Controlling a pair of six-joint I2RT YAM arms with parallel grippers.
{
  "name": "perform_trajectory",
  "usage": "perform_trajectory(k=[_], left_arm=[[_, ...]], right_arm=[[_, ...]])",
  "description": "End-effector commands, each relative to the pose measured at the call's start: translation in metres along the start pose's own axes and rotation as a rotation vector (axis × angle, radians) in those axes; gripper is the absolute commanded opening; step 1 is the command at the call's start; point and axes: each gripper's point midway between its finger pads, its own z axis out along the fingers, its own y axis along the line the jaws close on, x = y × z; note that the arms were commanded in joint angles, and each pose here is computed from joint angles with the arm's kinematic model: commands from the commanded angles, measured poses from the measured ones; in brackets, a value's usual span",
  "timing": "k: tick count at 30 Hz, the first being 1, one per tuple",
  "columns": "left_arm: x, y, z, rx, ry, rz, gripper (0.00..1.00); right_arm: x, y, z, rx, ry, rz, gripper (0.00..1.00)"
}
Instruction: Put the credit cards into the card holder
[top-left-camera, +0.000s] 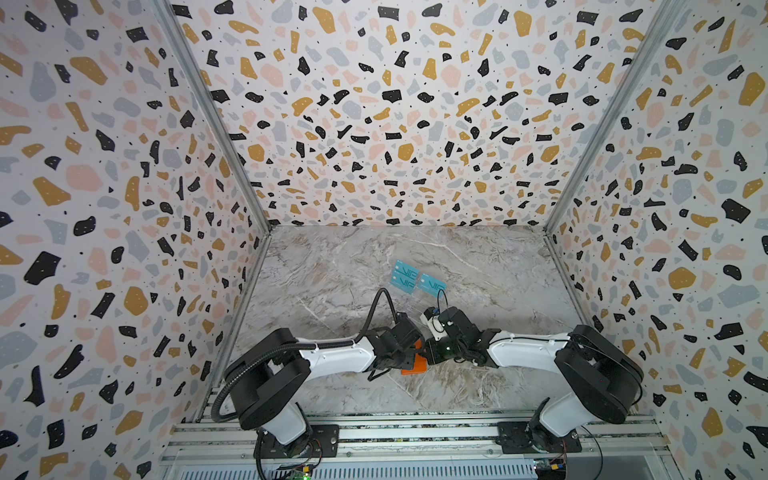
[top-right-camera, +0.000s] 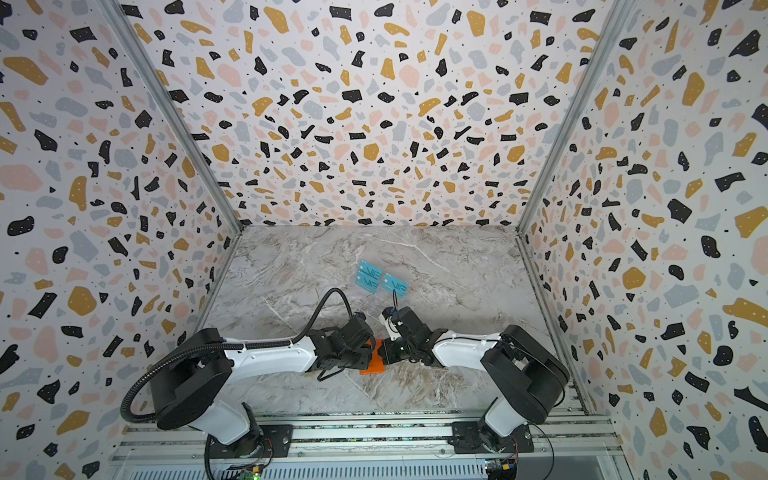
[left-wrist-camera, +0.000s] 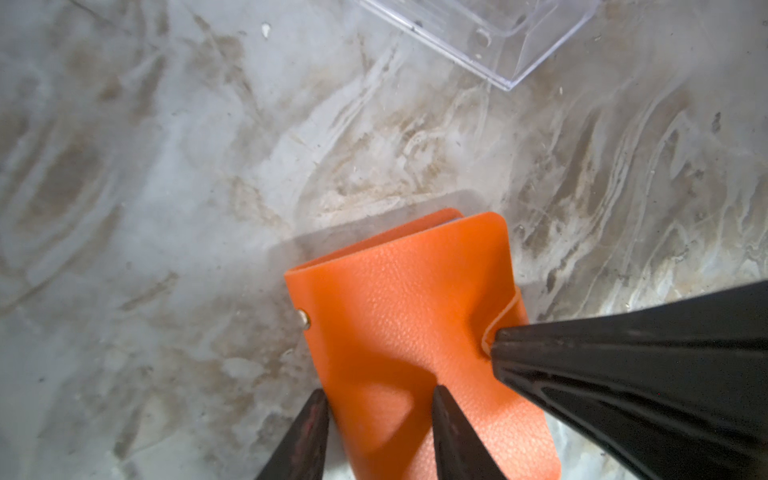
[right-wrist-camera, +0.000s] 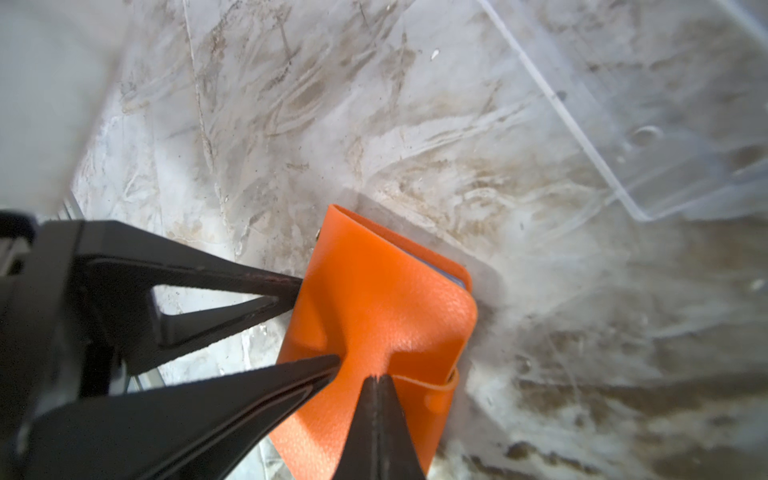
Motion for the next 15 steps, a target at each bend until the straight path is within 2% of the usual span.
perform_trajectory(k=[1, 15], left_arm=[[0.0346, 0.0264, 0.0077, -0.089, 0.116, 0.021, 0.43], [0.0349, 0.027, 0.0075, -0.091, 0.114, 0.014, 0.43]], right_arm=[[0.0852, -0.043, -0.0041, 0.14, 0.263, 0.121, 0.0], [0.0933, -0.0486, 0.0002, 0.143, 0.289, 0.137, 0.0]])
